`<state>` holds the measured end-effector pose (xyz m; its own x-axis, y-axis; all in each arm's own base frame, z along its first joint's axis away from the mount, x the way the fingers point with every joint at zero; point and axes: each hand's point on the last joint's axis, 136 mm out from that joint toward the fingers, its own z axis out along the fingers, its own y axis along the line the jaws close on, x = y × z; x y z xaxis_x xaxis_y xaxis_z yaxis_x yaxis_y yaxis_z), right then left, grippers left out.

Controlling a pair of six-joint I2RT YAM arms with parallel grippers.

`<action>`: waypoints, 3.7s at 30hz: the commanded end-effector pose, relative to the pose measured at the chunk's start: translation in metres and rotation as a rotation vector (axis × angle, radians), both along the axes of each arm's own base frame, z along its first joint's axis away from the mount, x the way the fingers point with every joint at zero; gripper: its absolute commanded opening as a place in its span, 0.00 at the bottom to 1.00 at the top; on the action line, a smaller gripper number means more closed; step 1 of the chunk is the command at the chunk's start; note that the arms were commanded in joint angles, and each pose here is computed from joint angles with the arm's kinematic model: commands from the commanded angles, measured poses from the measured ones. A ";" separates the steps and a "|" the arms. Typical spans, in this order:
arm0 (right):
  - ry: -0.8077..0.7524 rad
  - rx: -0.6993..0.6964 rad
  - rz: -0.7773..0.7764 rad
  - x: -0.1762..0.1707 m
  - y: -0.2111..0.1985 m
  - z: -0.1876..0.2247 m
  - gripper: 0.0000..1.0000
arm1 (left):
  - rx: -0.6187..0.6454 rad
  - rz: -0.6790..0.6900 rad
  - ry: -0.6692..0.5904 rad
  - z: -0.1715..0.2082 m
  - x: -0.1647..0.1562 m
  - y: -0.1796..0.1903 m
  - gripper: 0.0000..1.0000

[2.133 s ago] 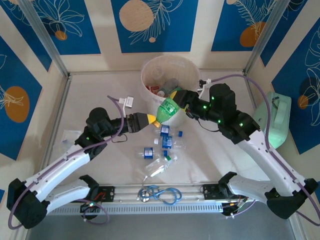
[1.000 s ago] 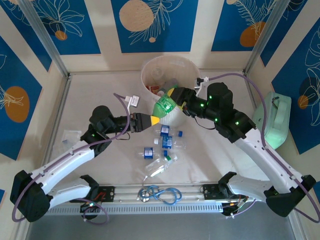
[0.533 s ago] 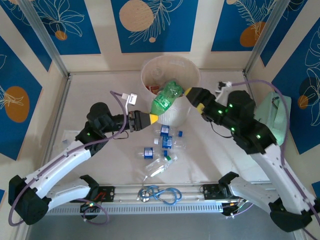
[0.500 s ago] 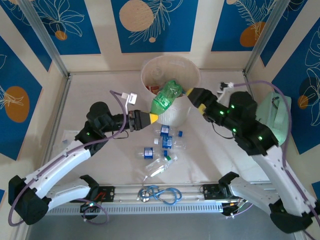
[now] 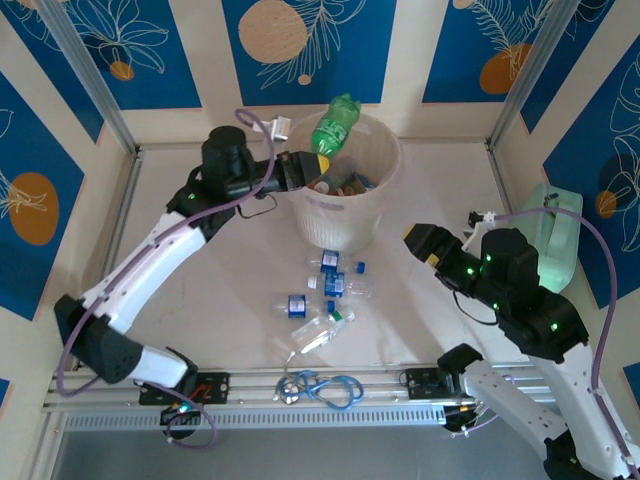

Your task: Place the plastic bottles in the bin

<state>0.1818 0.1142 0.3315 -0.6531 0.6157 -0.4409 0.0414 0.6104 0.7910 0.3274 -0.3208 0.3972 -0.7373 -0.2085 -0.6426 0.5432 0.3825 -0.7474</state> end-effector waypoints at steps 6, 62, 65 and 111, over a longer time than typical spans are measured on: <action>0.024 -0.031 -0.031 -0.006 -0.011 -0.010 0.86 | 0.037 0.010 0.101 -0.028 0.022 -0.011 0.39; 0.042 -0.587 0.560 -0.024 0.170 -0.076 0.85 | 0.375 0.572 0.418 -0.186 -0.107 0.206 1.00; 0.056 -0.613 0.574 -0.026 0.170 -0.078 0.85 | 0.344 0.570 0.436 -0.192 -0.104 0.202 1.00; 0.190 -1.122 1.149 -0.022 0.264 -0.252 0.89 | 0.366 0.759 0.683 -0.261 -0.137 0.240 1.00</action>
